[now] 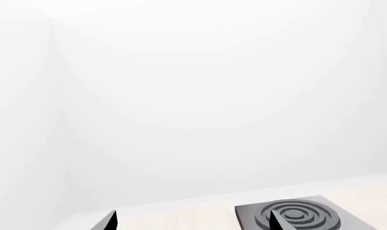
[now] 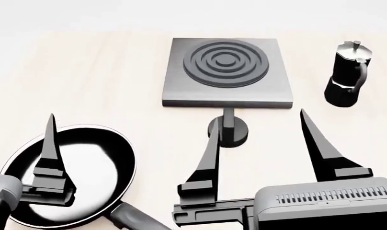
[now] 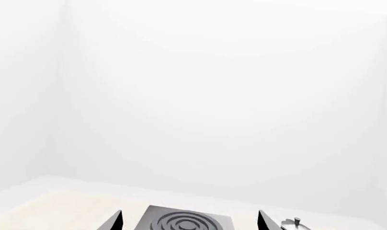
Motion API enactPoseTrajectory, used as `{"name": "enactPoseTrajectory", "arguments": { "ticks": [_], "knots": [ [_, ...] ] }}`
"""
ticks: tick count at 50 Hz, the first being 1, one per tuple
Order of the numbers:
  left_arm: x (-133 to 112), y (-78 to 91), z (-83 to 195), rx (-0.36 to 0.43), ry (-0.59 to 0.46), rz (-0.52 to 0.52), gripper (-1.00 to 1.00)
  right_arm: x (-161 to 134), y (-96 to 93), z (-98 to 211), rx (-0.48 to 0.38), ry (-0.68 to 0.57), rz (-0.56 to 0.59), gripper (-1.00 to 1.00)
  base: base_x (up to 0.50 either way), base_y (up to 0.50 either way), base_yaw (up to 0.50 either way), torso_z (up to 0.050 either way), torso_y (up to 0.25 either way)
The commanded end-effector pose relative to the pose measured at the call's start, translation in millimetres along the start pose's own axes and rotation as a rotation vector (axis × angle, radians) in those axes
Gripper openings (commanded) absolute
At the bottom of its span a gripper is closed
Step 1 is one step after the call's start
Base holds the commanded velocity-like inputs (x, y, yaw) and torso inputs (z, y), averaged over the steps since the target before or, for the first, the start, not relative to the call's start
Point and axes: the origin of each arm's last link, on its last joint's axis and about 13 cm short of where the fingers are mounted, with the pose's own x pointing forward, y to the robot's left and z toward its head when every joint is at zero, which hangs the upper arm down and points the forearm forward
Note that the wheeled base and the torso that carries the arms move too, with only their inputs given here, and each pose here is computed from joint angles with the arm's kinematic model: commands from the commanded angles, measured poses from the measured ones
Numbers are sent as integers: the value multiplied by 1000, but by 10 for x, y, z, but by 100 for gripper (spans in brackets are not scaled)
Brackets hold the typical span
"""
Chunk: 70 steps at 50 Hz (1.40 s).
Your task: Turn on the stove.
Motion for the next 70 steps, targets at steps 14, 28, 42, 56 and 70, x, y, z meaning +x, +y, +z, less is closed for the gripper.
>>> {"name": "enactPoseTrajectory", "arguments": {
  "ticks": [14, 28, 42, 56, 70],
  "knots": [
    [5, 2, -15, -1, 1, 3, 100, 5, -2, -15, -2, 0, -1, 100, 93, 0, 0, 0, 0],
    [2, -3, -5, -4, 0, -1, 100, -2, -2, 7, 1, 0, -3, 100, 92, 0, 0, 0, 0],
    [4, -1, -7, -5, 2, 1, 100, -4, -14, 5, 3, -1, -8, 100, 93, 0, 0, 0, 0],
    [4, -1, -10, -3, 2, 3, 100, -3, -14, -5, 1, -1, -6, 100, 92, 0, 0, 0, 0],
    [4, 1, -6, -4, 1, 2, 100, -3, -10, 3, -1, -2, -5, 100, 91, 0, 0, 0, 0]
  ]
}}
